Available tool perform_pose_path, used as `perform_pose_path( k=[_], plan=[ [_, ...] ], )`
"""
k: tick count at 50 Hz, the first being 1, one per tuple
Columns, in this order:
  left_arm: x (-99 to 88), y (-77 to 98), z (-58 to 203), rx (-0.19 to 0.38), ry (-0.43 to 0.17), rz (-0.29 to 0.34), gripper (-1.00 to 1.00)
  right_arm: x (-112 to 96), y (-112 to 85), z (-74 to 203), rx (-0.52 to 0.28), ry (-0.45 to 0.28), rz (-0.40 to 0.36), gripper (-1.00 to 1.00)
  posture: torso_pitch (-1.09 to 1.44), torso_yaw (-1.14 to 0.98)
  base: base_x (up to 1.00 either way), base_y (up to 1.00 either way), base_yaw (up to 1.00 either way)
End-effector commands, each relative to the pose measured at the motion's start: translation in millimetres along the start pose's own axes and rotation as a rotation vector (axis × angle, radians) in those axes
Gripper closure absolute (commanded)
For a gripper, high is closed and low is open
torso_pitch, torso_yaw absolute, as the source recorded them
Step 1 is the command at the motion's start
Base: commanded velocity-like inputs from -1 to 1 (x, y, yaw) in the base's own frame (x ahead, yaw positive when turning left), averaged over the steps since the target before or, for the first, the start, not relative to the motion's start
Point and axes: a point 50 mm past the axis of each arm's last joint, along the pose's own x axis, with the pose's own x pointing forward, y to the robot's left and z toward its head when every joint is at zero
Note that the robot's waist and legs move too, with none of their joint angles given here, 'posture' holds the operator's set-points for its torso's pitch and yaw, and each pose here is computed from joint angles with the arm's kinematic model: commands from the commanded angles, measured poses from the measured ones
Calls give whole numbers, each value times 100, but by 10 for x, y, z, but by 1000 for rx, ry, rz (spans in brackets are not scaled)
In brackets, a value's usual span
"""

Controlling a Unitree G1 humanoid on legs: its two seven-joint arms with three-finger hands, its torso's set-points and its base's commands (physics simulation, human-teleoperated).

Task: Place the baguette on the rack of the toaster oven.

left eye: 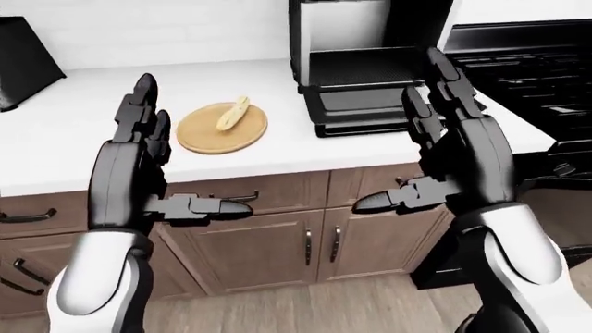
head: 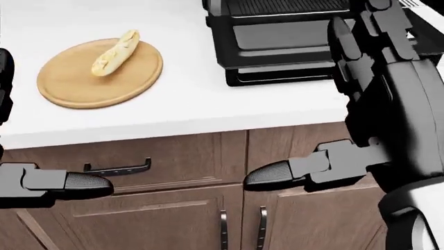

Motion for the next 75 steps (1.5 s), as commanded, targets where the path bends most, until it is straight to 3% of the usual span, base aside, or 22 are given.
perform_pose_path(
  k=[1,16,43,70,75],
  plan=[
    [-23,-8,115,12,-81,-4,-100,13,-23,171,-9,-80,-19,-100,0,0,1,12,0],
    [-11,-28,105,11,-78,-9,-100,-18,-5,78,-15,-76,-11,-100,0,0,16,4,0],
    [-46,-22,66,13,-74,-5,-100,-2,-38,154,-4,-81,-31,-100,0,0,37,6,0],
    [-46,18,85,14,-82,4,-100,3,31,310,-32,-127,29,-100,0,0,0,0,0],
    [-46,20,85,14,-81,5,-100,-18,89,283,-79,-143,61,-100,0,0,0,0,0]
  ],
)
